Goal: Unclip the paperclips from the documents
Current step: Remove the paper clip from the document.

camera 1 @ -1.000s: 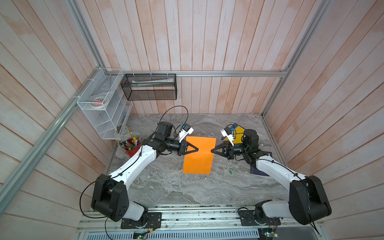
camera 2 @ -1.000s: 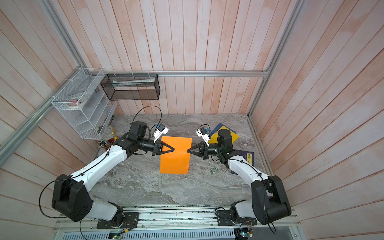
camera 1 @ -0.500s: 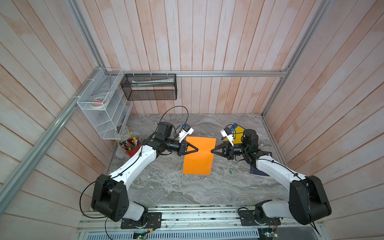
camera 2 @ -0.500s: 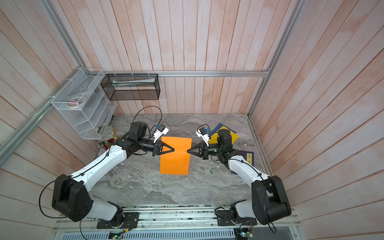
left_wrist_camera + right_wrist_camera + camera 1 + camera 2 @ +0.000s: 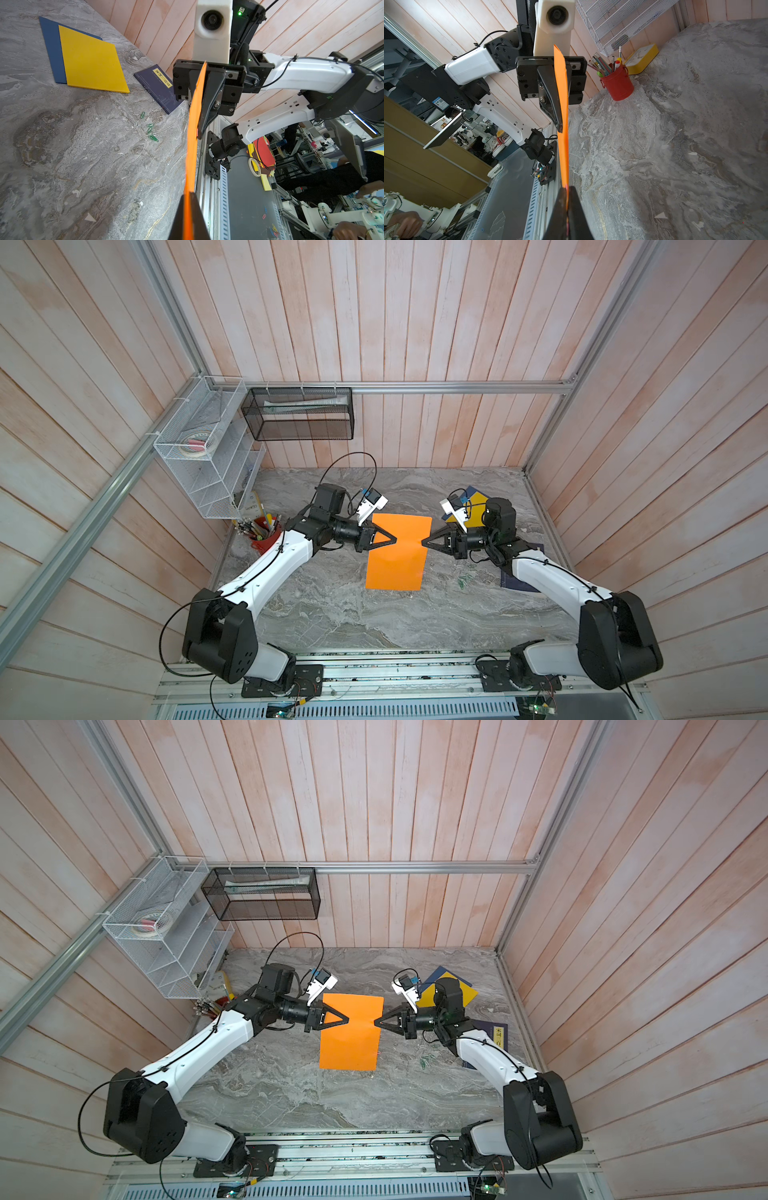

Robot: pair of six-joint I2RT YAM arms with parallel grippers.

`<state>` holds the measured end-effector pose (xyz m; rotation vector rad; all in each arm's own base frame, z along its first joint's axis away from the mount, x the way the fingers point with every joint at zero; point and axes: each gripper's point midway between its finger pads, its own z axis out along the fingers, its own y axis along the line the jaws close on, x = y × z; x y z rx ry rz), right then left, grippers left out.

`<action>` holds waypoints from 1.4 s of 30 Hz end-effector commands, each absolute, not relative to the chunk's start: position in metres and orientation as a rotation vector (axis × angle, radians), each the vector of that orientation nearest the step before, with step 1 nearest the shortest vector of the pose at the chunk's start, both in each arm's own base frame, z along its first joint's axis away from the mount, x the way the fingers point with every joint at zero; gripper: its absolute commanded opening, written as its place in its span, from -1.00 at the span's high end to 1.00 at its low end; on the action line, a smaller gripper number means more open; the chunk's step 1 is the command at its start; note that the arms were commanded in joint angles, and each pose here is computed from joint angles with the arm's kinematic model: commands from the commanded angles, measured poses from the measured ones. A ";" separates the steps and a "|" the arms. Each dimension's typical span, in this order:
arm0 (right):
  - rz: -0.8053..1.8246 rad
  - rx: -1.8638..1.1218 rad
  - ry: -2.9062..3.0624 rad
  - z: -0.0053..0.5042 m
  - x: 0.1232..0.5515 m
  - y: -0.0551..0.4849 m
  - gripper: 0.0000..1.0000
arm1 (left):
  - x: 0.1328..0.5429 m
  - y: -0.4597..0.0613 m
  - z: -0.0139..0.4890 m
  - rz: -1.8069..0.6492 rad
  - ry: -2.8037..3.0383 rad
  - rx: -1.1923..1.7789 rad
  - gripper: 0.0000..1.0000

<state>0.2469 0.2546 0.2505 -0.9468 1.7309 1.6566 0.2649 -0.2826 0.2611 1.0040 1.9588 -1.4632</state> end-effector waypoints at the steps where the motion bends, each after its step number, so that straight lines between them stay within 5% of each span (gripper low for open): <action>1: 1.638 -0.949 1.725 0.257 0.248 0.252 0.87 | 0.267 -0.274 0.273 -1.416 1.923 1.002 1.00; 42: 1.599 -0.913 1.774 0.247 0.245 0.245 0.81 | 0.264 -0.268 0.273 -1.397 1.929 0.998 1.00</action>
